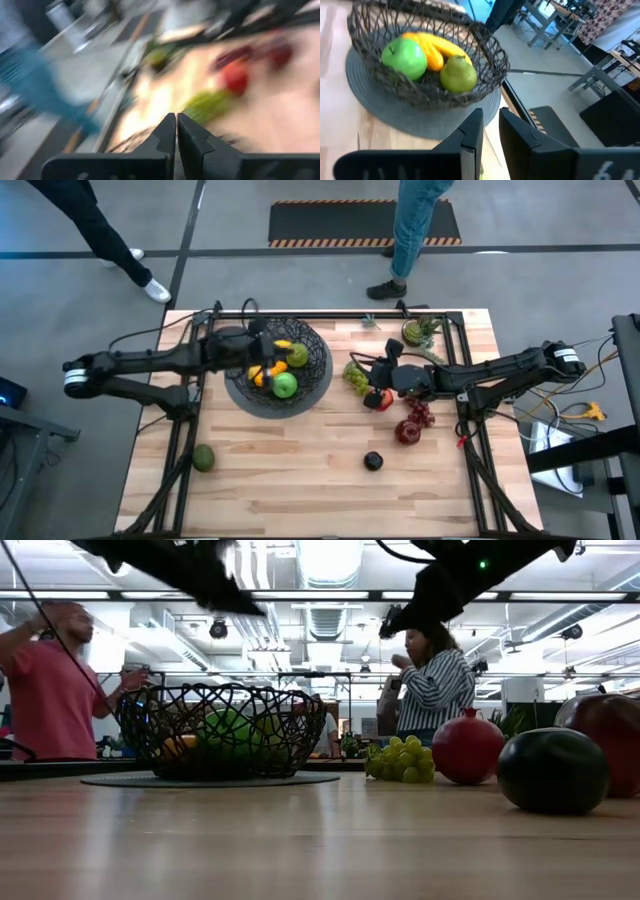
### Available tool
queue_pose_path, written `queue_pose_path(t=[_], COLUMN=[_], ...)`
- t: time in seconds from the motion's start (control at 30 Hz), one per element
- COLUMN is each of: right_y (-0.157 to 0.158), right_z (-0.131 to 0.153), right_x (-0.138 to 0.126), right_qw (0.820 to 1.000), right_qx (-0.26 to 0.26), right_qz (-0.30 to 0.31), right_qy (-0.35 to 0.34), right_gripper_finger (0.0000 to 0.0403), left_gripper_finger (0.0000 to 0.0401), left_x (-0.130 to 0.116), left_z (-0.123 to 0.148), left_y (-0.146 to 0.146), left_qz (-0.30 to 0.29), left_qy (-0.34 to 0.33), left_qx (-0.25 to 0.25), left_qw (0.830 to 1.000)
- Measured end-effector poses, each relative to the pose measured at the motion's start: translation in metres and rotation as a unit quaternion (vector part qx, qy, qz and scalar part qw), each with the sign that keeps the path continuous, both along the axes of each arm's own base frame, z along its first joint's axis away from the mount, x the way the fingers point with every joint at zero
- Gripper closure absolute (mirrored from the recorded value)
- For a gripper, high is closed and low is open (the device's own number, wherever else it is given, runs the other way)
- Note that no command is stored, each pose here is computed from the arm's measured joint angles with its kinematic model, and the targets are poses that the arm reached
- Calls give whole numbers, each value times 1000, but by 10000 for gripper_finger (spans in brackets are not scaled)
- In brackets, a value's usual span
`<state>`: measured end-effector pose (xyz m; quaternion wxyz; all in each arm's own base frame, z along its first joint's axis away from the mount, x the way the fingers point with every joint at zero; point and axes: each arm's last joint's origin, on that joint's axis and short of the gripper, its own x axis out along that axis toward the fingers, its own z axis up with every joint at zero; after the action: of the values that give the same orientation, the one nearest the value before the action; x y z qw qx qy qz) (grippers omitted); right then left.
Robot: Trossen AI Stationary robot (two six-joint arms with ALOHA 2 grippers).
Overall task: Build produce basket
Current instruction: Put the pomegranate into the basket
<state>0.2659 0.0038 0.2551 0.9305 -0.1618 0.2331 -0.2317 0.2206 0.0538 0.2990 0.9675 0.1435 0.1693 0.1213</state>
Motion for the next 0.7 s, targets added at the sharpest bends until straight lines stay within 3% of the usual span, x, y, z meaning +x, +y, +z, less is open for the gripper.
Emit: queue_pose_path(t=[0.1, 0.2, 0.4, 0.7], right_y=[0, 0, 1, 6], right_z=[2, 3, 1, -5], right_x=[1, 1, 1, -2], right_qw=[1000, 1000, 999, 995], right_qx=[0, 8, 32, 93], right_qz=[0, -4, 1, 24], right_qy=[-11, -23, -25, 10], right_gripper_finger=[351, 351, 336, 229], left_gripper_finger=[401, 401, 401, 401], left_x=[-8, -13, -18, -17], left_z=[11, 12, 4, -1], left_y=[-13, -24, -32, -32], left_qz=[-83, -126, -145, -145], left_qy=[-42, -78, -117, -124], left_qx=[-11, -7, 2, 4], left_qw=[996, 989, 983, 982])
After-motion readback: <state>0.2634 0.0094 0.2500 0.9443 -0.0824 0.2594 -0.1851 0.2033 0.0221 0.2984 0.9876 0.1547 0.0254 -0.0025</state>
